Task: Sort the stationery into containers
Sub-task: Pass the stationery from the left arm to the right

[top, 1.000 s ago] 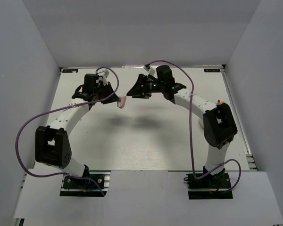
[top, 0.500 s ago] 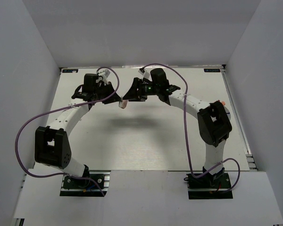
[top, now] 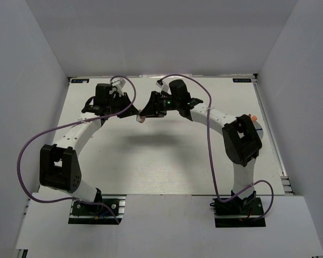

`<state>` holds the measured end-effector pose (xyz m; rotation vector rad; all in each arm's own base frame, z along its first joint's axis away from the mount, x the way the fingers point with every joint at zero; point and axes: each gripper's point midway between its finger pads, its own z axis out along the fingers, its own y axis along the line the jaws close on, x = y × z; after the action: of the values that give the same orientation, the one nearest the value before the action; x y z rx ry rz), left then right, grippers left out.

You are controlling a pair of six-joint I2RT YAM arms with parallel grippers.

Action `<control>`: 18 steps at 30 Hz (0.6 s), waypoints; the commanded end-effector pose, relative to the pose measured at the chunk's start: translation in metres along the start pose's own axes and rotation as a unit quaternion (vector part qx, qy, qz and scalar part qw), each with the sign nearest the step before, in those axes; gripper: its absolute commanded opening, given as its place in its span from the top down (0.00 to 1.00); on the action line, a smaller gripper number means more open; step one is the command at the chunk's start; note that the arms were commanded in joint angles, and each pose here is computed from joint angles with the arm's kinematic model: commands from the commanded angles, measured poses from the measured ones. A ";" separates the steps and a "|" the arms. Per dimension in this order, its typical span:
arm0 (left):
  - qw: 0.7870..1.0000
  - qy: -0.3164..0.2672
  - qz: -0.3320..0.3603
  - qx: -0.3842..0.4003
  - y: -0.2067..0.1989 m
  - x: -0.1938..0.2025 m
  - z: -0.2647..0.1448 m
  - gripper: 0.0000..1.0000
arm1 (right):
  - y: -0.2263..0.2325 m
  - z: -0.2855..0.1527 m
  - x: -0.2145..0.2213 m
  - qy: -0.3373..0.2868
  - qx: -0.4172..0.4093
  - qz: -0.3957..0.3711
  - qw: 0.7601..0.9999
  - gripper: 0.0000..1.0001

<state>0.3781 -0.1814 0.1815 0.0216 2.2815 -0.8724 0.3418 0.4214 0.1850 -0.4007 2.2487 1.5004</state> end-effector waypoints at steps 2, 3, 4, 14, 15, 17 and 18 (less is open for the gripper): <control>0.999 -0.029 0.018 0.028 -0.023 -0.016 -0.015 1.00 | 0.019 0.001 -0.015 -0.019 -0.018 -0.026 0.999 0.54; 0.999 -0.028 0.018 0.028 -0.022 -0.016 -0.014 1.00 | 0.019 0.001 -0.016 -0.020 -0.017 -0.025 0.999 0.59; 0.999 -0.028 0.018 0.028 -0.022 -0.015 -0.014 1.00 | 0.019 0.000 -0.017 -0.022 -0.015 -0.024 0.999 0.64; 1.000 -0.021 0.000 0.012 -0.012 -0.010 -0.016 0.02 | 0.015 -0.018 -0.027 -0.033 0.009 -0.068 0.997 1.00; 1.000 -0.021 -0.008 0.000 -0.005 -0.010 -0.016 0.02 | 0.014 -0.024 -0.029 -0.033 0.016 -0.080 0.996 1.00; 1.000 -0.019 -0.003 -0.013 0.000 -0.011 -0.016 0.02 | 0.017 -0.046 -0.032 -0.033 0.026 -0.108 0.993 1.00; 1.000 -0.024 -0.002 -0.017 0.002 -0.015 -0.018 0.02 | 0.018 -0.065 -0.032 -0.028 0.040 -0.142 0.989 1.00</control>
<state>0.3800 -0.1733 0.1792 -0.0206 2.2926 -0.8511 0.3508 0.3987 0.1760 -0.4562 2.2669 1.3699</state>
